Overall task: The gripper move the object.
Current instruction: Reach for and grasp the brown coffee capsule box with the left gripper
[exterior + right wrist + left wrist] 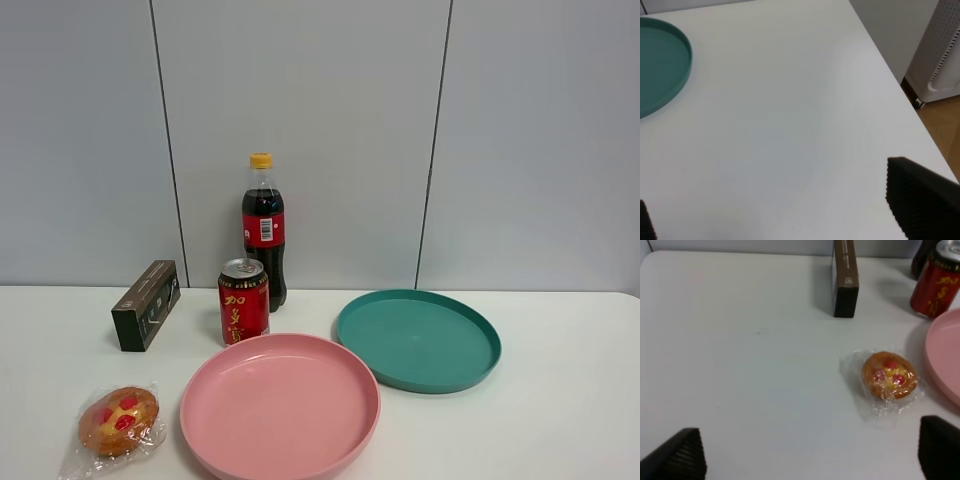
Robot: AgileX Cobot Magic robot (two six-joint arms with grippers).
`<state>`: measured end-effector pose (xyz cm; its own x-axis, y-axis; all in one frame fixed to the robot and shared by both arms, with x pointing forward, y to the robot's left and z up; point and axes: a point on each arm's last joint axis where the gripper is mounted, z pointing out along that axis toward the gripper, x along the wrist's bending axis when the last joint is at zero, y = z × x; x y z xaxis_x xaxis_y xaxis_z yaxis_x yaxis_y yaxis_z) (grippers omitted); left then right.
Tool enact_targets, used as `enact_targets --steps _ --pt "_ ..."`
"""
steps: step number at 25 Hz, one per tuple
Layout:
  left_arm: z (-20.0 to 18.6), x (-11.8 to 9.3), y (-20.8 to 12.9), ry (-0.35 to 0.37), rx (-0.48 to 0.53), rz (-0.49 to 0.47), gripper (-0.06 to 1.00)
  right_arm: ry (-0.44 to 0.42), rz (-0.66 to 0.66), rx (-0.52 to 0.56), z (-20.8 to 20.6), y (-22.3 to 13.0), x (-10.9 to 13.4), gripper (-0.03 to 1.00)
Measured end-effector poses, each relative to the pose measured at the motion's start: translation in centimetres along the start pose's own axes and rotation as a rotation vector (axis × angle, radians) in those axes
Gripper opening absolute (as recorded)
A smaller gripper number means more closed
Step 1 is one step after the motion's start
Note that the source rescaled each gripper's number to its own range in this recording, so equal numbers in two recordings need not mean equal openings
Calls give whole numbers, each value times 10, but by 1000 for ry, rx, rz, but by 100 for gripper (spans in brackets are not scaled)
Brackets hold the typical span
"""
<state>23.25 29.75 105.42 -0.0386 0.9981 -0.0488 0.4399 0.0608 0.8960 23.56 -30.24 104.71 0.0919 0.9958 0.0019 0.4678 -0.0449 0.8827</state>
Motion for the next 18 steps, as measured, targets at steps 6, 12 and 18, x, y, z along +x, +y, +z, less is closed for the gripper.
enact_targets --steps 6,12,18 --pt "0 0 0 0 0 0 100 0 0 0 0 0 0 100" --pt "0 0 0 0 0 0 100 0 0 0 0 0 0 100" --pt "0 0 0 0 0 0 100 0 0 0 0 0 0 100"
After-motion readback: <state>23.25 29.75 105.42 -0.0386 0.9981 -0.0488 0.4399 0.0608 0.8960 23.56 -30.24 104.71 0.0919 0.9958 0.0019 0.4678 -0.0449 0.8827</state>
